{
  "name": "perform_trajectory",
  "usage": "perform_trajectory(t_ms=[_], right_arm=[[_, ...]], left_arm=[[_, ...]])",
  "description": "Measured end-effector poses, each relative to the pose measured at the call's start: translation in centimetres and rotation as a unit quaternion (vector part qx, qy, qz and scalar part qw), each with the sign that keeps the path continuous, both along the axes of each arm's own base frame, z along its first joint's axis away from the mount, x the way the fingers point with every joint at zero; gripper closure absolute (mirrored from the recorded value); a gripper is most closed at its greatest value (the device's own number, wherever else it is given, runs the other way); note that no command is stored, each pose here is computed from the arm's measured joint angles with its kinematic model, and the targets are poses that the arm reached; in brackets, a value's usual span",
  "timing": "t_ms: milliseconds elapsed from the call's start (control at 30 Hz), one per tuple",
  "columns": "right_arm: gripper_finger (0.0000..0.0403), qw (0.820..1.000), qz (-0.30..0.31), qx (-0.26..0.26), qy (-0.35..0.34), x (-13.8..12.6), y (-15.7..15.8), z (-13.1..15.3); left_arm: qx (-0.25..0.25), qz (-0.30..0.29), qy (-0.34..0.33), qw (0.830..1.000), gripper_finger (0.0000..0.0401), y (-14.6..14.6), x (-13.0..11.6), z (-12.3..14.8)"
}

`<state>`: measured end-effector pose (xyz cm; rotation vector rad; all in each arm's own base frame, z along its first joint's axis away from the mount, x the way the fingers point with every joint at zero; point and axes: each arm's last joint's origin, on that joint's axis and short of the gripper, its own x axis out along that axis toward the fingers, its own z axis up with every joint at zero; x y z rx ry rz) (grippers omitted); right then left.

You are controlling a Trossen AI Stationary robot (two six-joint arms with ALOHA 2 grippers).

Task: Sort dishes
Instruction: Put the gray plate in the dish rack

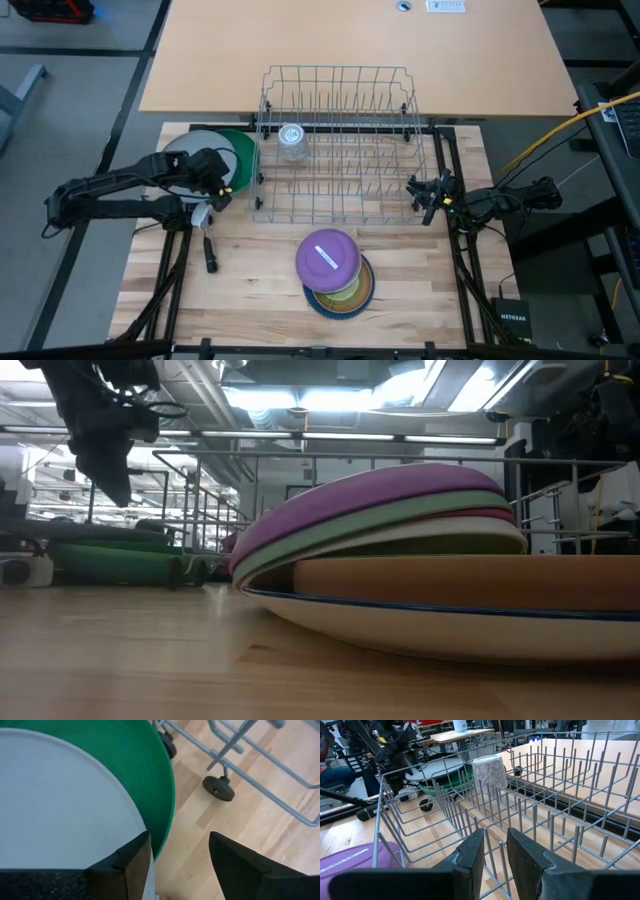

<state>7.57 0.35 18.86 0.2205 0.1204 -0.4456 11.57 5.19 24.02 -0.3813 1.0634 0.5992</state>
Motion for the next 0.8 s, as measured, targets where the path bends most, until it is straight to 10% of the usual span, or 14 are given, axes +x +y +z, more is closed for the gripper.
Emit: perform_trajectory(t_ms=[800], right_arm=[[0.0315,1.000,0.000,0.000,0.000,0.0,0.0,0.0]], left_arm=[[0.005,0.063,0.110,0.992,0.0209,1.3,2.1,-2.4]])
